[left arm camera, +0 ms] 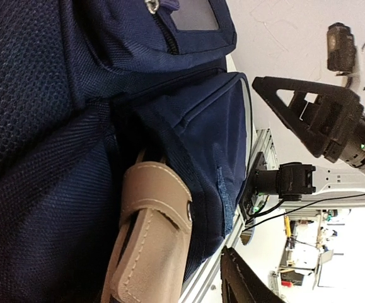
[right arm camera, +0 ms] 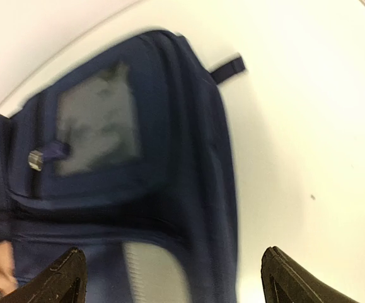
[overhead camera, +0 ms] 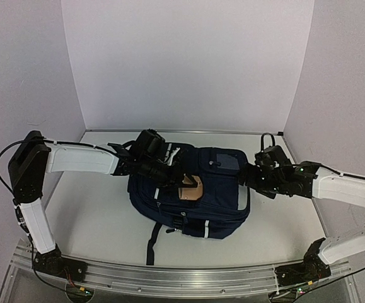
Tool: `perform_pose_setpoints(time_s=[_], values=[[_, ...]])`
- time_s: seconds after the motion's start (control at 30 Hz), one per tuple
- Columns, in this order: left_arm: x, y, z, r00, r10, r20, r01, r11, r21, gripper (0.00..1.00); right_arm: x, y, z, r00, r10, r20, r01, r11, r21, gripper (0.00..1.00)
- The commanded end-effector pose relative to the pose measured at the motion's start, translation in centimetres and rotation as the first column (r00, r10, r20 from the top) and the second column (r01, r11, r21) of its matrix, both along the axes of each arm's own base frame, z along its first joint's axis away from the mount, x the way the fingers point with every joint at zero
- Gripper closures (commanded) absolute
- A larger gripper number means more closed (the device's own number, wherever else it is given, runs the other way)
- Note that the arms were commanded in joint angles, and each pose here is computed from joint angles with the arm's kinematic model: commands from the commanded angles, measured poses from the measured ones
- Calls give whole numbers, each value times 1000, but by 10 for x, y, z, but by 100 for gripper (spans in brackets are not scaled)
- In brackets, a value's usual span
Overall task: Pack the student bag
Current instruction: Place the personal item in the student bag.
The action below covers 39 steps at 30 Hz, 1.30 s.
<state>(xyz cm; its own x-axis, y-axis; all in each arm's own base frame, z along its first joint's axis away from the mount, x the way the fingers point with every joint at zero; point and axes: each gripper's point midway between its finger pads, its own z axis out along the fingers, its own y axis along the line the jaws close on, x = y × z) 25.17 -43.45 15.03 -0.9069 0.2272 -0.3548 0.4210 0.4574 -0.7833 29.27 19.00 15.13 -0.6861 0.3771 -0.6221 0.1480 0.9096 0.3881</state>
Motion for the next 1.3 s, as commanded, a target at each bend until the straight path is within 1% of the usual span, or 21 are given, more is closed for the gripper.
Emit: perform_pose_setpoints(time_s=[0.0,0.1,0.27,0.53,0.67,0.8,0.93,1.03,1.13,1.17,1.27], values=[[13,24,-7,994,82,74,-91,987,134,44,-19,0,-8,995,78,-61,-75,996,49,9],[11,28,-4,994,81,76,-91,985,148,34,-25,2,-12,992,105,-74,-101,993,62,16],[9,36,-4,992,94,80,-108,977,184,30,-31,3,-20,988,122,-95,-116,991,74,32],[9,47,0,988,118,97,-137,966,220,30,-29,13,-27,982,157,-106,-147,984,100,54],[11,55,5,982,138,129,-166,957,238,29,-28,20,-30,979,177,-105,-164,979,119,66],[10,58,8,981,142,134,-171,956,240,30,-26,24,-34,977,185,-110,-171,978,122,74],[5,50,5,988,123,94,-140,968,208,46,-25,26,-37,975,191,-115,-177,976,125,81],[5,45,2,990,114,82,-128,973,193,64,-24,27,-38,975,193,-110,-179,976,125,85],[7,38,-2,992,100,76,-113,977,179,77,-23,29,-36,975,196,-102,-183,975,127,87],[9,35,-2,992,94,81,-107,979,174,80,-25,32,-36,971,213,-108,-197,970,141,87],[15,24,-9,995,71,74,-84,981,177,87,-25,35,-34,968,228,-105,-210,965,155,88]])
